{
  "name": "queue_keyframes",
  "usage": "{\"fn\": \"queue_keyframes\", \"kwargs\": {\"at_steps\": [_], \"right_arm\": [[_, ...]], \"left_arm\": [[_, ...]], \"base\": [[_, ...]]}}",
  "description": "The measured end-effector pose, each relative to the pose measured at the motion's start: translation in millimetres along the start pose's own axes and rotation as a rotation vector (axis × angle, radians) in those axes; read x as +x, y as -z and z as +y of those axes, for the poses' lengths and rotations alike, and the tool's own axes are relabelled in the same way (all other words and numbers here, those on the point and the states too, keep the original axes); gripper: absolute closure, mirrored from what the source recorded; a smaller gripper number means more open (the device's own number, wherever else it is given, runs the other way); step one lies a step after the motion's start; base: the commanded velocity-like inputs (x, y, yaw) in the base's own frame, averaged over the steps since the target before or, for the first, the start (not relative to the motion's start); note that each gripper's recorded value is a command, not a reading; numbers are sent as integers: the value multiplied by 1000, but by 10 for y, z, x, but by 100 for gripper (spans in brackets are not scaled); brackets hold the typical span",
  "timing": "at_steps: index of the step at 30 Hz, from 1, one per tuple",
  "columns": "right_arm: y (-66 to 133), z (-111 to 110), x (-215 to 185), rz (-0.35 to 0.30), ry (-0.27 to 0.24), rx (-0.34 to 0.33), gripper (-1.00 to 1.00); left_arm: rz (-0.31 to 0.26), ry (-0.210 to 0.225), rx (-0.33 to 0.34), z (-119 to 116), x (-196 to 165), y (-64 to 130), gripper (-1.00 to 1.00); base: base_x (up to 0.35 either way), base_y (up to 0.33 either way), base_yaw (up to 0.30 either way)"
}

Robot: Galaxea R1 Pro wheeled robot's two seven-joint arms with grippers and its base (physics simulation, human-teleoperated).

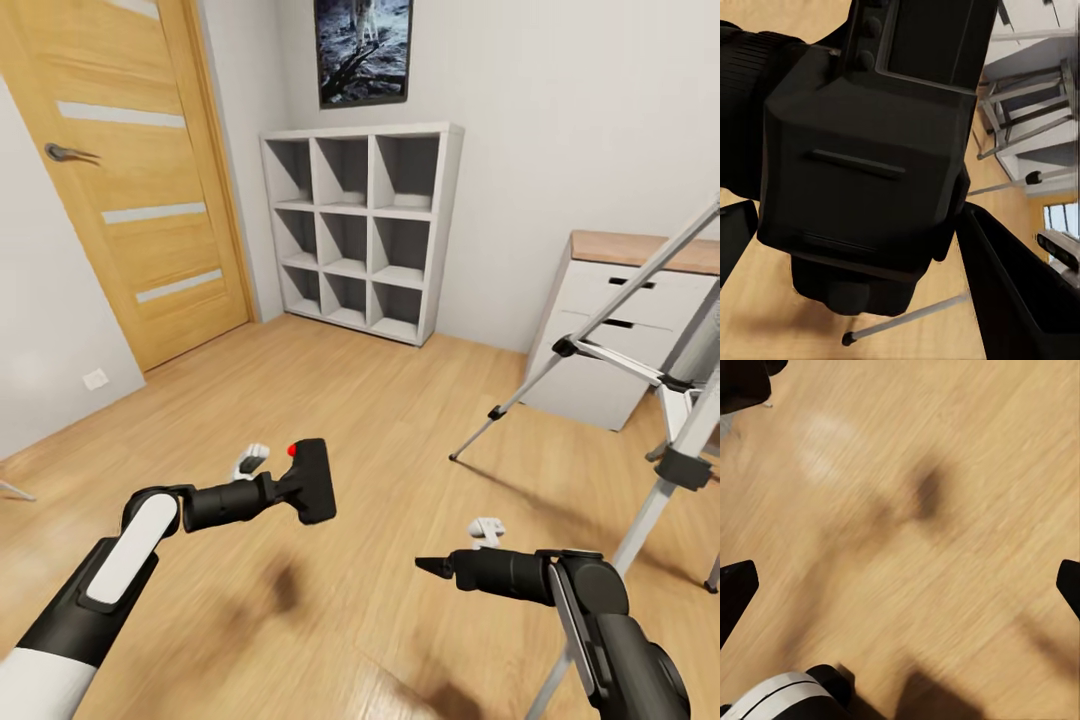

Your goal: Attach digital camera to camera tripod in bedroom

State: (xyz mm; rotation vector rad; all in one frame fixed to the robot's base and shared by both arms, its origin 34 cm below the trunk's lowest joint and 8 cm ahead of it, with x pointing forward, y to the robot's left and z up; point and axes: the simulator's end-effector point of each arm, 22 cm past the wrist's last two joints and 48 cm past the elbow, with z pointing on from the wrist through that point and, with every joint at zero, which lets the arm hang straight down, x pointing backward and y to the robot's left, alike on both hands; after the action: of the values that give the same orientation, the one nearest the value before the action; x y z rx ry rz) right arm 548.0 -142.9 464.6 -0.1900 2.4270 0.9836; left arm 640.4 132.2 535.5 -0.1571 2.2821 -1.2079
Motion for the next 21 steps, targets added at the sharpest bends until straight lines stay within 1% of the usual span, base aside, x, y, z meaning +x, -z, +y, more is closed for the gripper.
{"fn": "queue_keyframes", "kwargs": {"at_steps": [3,8,14,21], "right_arm": [[58,57,-74,-19,18,0,-100],[156,147,-188,-49,47,1,-100],[252,212,-272,-73,68,5,-100],[361,258,-341,-91,91,16,-100]], "left_arm": [[-44,24,1,2,-54,-59,100],[-101,43,-13,41,-139,-78,100],[-131,24,-25,7,-214,-10,100],[-148,3,-9,-140,-277,79,100]], "base": [[0,0,0],[0,0,0],[0,0,0],[0,0,0]]}}
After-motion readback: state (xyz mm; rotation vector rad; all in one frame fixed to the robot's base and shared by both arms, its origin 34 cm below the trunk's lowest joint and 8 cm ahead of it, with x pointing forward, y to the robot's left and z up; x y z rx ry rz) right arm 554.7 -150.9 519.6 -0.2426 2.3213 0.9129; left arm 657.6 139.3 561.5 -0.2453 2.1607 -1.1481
